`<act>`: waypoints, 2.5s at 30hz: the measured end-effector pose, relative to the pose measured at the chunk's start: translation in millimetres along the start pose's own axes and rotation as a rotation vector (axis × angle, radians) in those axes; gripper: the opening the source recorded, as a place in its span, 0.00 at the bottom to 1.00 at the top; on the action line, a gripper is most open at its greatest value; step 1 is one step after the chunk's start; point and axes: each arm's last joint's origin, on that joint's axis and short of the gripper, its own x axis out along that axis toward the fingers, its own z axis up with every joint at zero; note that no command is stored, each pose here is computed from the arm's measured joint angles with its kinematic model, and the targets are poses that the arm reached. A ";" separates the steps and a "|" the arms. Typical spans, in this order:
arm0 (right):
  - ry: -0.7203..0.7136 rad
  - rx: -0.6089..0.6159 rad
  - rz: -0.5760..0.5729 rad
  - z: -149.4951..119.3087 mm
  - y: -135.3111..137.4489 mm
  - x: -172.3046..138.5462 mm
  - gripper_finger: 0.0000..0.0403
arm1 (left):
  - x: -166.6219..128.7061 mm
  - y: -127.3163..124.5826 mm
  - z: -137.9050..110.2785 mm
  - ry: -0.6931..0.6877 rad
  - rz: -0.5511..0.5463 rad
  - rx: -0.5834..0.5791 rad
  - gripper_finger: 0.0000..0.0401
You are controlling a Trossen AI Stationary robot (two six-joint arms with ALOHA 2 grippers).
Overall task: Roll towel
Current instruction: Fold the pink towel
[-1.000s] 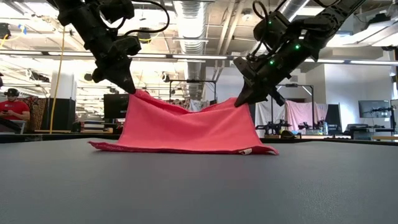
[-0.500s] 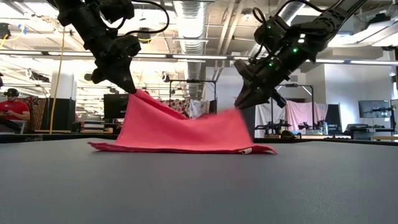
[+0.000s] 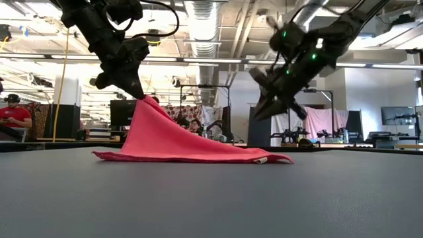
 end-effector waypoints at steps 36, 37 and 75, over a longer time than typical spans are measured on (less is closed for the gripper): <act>0.136 0.285 0.177 20.1 -35.4 90.7 0.29 | 0.0 -1.1 -0.4 0.017 -0.037 -0.021 0.00; 0.138 0.284 0.183 21.6 -33.3 93.2 0.31 | 0.0 -1.2 -0.5 0.020 -0.041 -0.021 0.00; 0.107 0.294 0.216 37.9 -31.9 97.2 0.56 | -0.1 -0.5 -2.7 0.045 -0.038 -0.028 0.00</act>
